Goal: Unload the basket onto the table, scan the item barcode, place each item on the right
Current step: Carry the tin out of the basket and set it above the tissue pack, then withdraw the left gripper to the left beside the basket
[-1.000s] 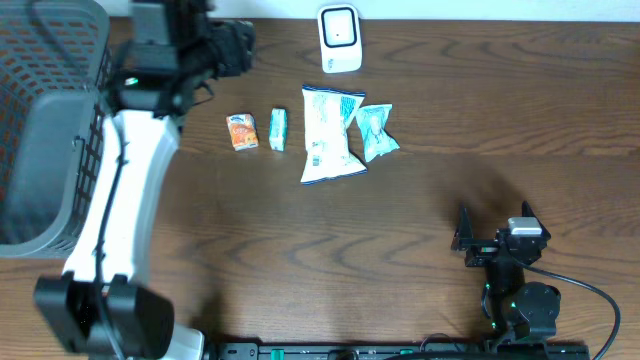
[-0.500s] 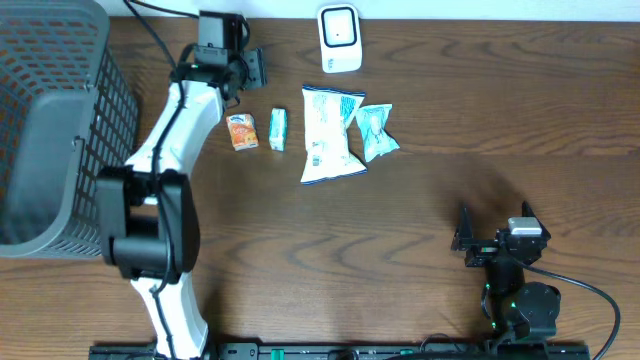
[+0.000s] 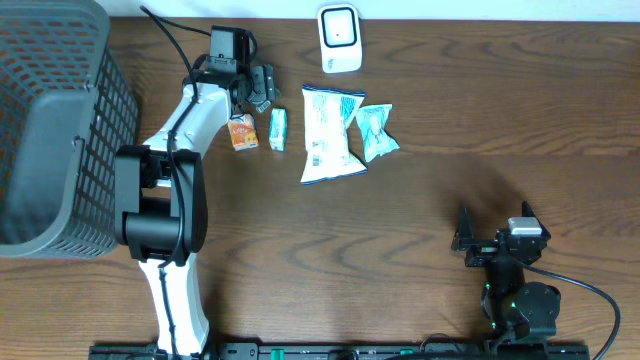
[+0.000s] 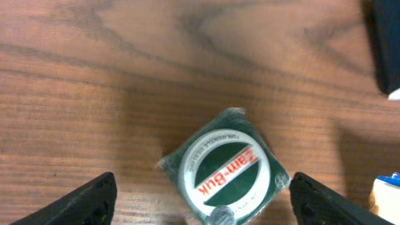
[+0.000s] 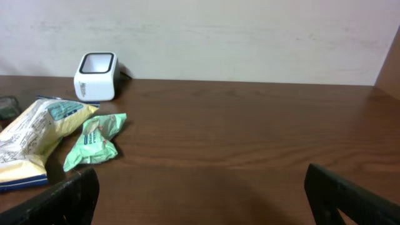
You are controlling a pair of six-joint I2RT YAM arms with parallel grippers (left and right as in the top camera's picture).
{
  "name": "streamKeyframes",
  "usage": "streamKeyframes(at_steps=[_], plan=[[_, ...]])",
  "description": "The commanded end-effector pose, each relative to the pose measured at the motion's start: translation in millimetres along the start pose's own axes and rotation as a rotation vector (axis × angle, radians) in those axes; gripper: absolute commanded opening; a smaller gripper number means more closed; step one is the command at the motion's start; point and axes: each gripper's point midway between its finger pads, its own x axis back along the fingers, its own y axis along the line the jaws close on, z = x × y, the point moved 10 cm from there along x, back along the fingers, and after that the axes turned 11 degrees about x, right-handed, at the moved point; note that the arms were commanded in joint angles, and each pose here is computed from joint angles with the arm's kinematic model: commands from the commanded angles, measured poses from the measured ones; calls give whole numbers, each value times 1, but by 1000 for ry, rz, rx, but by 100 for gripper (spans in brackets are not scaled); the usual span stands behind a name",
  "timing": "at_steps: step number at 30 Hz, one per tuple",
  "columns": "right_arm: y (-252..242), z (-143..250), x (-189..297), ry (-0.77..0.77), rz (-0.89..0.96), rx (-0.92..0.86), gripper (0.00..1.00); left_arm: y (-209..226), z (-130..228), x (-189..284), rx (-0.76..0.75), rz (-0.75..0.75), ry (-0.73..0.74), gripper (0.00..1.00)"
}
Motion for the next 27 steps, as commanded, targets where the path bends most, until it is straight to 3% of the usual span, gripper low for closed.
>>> streamKeyframes(at_steps=[1, 6, 13, 21, 27], plan=[[0, 0, 0, 0, -2, 11, 99, 0, -3, 10, -6, -14, 0, 90], [0, 0, 0, 0, -2, 11, 99, -8, -22, 52, -6, 16, -74, 91], [0, 0, 0, 0, -2, 11, 99, -19, -47, 188, -6, 88, -251, 91], [0, 0, 0, 0, -2, 11, 99, 0, 2, 300, -6, 44, -143, 92], [0, 0, 0, 0, -2, 11, 99, 13, 35, 327, 7, -6, -17, 93]])
